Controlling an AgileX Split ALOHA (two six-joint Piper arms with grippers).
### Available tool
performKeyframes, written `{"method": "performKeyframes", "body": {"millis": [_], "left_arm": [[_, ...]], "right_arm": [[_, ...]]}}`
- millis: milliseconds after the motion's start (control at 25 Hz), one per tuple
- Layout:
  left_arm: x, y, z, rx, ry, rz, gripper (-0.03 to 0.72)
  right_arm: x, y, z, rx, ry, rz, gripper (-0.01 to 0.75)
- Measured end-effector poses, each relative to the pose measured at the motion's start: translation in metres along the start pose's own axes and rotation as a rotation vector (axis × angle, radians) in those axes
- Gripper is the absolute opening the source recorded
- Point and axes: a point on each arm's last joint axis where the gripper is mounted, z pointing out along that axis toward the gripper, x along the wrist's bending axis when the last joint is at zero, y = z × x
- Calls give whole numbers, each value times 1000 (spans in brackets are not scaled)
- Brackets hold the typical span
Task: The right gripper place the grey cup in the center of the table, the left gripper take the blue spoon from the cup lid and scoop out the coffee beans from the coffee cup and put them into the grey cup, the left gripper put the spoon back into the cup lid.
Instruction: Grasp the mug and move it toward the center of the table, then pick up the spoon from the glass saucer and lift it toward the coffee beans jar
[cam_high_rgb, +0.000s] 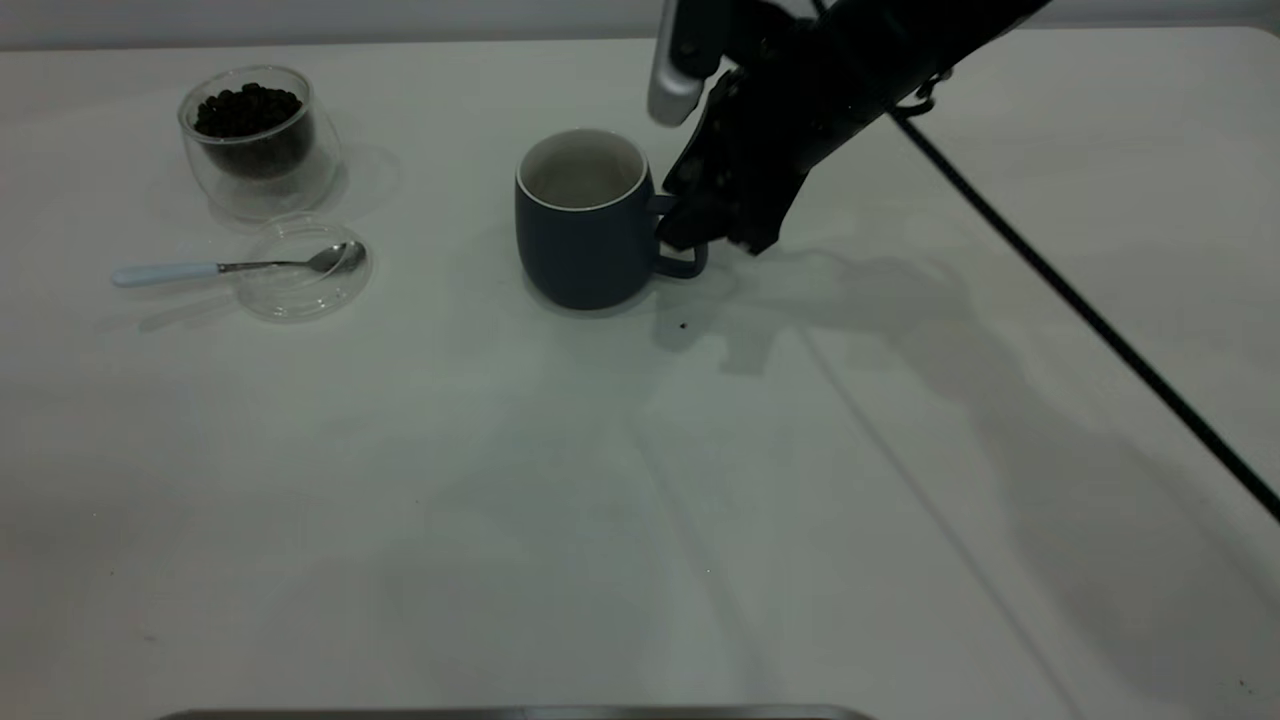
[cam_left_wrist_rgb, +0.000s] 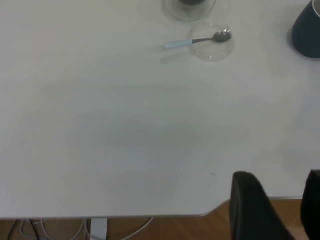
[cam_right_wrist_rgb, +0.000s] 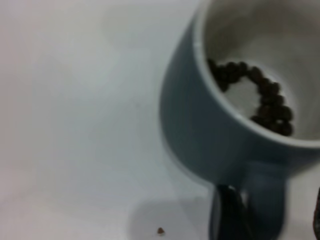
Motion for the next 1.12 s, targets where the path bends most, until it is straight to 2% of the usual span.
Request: {"method": "performKeyframes", "body": {"millis": [120, 360, 480, 600, 760, 960, 1120], "left_arm": [[0, 0, 0, 0, 0, 0, 318], [0, 0, 0, 0, 0, 0, 318], [0, 0, 0, 0, 0, 0, 318], [0, 0, 0, 0, 0, 0, 318], [0, 0, 0, 0, 0, 2, 318], [0, 0, 0, 0, 0, 2, 318], [0, 0, 0, 0, 0, 2, 318]], "right_arm": [[-8, 5, -18, -37, 34, 88, 364], [-15, 13, -64, -53, 210, 162, 364], [-24, 32, -103, -73, 273, 178, 364], [-23, 52, -152, -54, 328, 259, 364], [-22, 76, -206, 7, 256, 387, 364], [-13, 101, -261, 7, 153, 377, 364], [-7, 111, -279, -10, 129, 377, 364]]}}
